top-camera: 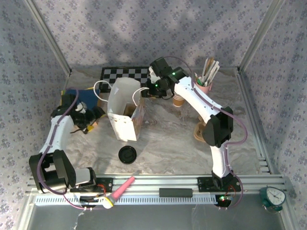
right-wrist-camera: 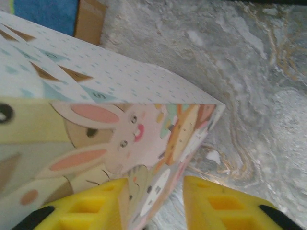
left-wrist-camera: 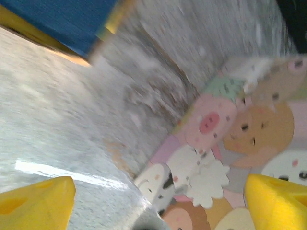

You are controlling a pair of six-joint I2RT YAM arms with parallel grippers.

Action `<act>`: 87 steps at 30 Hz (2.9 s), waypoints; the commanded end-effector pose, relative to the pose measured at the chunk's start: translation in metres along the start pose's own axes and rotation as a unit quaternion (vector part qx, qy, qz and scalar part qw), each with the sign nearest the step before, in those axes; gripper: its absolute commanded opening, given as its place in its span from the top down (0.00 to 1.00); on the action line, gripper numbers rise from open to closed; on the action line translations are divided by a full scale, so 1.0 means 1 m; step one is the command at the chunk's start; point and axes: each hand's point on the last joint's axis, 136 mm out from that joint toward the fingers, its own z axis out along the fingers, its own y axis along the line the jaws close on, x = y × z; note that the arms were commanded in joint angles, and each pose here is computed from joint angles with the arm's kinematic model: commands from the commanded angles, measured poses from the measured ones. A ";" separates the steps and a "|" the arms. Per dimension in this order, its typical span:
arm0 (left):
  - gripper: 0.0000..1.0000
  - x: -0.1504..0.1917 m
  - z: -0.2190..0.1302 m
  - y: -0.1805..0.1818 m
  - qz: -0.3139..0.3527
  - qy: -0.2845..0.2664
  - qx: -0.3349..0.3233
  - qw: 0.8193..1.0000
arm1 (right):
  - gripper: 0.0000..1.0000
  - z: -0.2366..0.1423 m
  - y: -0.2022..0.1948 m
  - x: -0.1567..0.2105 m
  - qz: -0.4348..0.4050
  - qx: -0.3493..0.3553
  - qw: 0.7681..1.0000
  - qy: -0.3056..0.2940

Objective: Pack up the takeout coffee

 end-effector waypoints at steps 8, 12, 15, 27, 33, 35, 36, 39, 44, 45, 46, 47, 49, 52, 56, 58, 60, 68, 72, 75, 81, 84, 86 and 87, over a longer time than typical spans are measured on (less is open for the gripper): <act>0.20 -0.085 -0.026 0.010 0.044 -0.083 -0.087 0.992 | 0.53 -0.081 -0.005 0.019 -0.011 0.021 0.997 -0.075; 0.28 -0.115 -0.015 0.013 0.065 -0.093 -0.119 0.986 | 0.50 -0.092 -0.001 0.036 -0.018 0.018 0.996 -0.081; 0.30 -0.135 -0.004 0.016 0.076 -0.097 -0.144 0.982 | 0.49 -0.099 0.002 0.046 -0.025 0.017 0.996 -0.086; 0.29 -0.172 0.053 0.028 0.133 -0.085 -0.234 0.959 | 0.46 -0.106 -0.003 0.067 -0.005 0.032 0.996 -0.086; 0.30 -0.164 0.075 0.040 0.128 -0.051 -0.240 0.961 | 0.45 -0.106 -0.009 0.072 0.001 0.045 0.995 -0.085; 0.38 -0.161 0.078 0.044 0.126 -0.046 -0.246 0.960 | 0.45 -0.107 -0.011 0.072 0.003 0.047 0.995 -0.086; 0.41 -0.160 0.079 0.045 0.127 -0.044 -0.248 0.960 | 0.45 -0.107 -0.012 0.072 0.004 0.048 0.995 -0.086; 0.56 -0.156 0.077 0.048 0.122 -0.040 -0.254 0.959 | 0.45 -0.108 -0.012 0.070 0.004 0.048 0.995 -0.088; 0.79 -0.154 0.062 0.045 0.119 -0.050 -0.257 0.958 | 0.45 -0.106 -0.012 0.068 0.005 0.043 0.995 -0.090; 0.79 -0.154 0.059 0.044 0.118 -0.052 -0.260 0.957 | 0.45 -0.106 -0.012 0.067 0.005 0.041 0.995 -0.091; 0.80 -0.154 0.054 0.042 0.117 -0.054 -0.259 0.957 | 0.45 -0.105 -0.011 0.067 0.004 0.039 0.995 -0.091; 0.85 -0.154 0.048 0.040 0.115 -0.059 -0.259 0.957 | 0.45 -0.105 -0.010 0.067 0.004 0.039 0.995 -0.091; 0.91 -0.154 0.036 0.035 0.110 -0.067 -0.260 0.957 | 0.45 -0.106 -0.010 0.067 0.003 0.037 0.995 -0.091; 0.96 -0.155 0.015 0.025 0.106 -0.089 -0.255 0.957 | 0.45 -0.107 -0.009 0.066 0.001 0.037 0.995 -0.094; 0.99 -0.152 -0.015 0.011 0.099 -0.108 -0.244 0.959 | 0.45 -0.112 -0.006 0.065 -0.004 0.032 0.994 -0.101; 1.00 -0.150 -0.030 0.004 0.094 -0.121 -0.237 0.959 | 0.45 -0.115 -0.005 0.064 -0.007 0.031 0.994 -0.105; 1.00 -0.145 -0.046 -0.005 0.092 -0.132 -0.224 0.961 | 0.45 -0.119 -0.004 0.063 -0.010 0.030 0.993 -0.112; 1.00 -0.110 -0.127 -0.069 0.100 -0.203 -0.131 0.965 | 0.41 -0.138 0.002 0.061 -0.024 0.019 0.990 -0.138; 1.00 -0.089 -0.167 -0.106 0.117 -0.240 -0.074 0.961 | 0.30 -0.145 0.004 0.063 -0.027 0.012 0.989 -0.145; 1.00 -0.071 -0.200 -0.136 0.142 -0.264 -0.028 0.954 | 0.25 -0.150 0.006 0.066 -0.026 0.006 0.988 -0.151; 1.00 -0.027 -0.252 -0.202 0.201 -0.274 0.089 0.936 | 0.09 -0.159 0.006 0.076 -0.026 0.005 0.987 -0.160; 1.00 0.002 -0.258 -0.233 0.228 -0.239 0.152 0.931 | 0.00 -0.163 0.006 0.080 -0.024 0.005 0.986 -0.164; 1.00 0.023 -0.257 -0.252 0.249 -0.214 0.181 0.927 | 0.00 -0.165 0.006 0.083 -0.024 0.008 0.986 -0.167; 1.00 0.031 -0.255 -0.258 0.257 -0.202 0.188 0.926 | 0.00 -0.167 0.006 0.084 -0.024 0.008 0.985 -0.169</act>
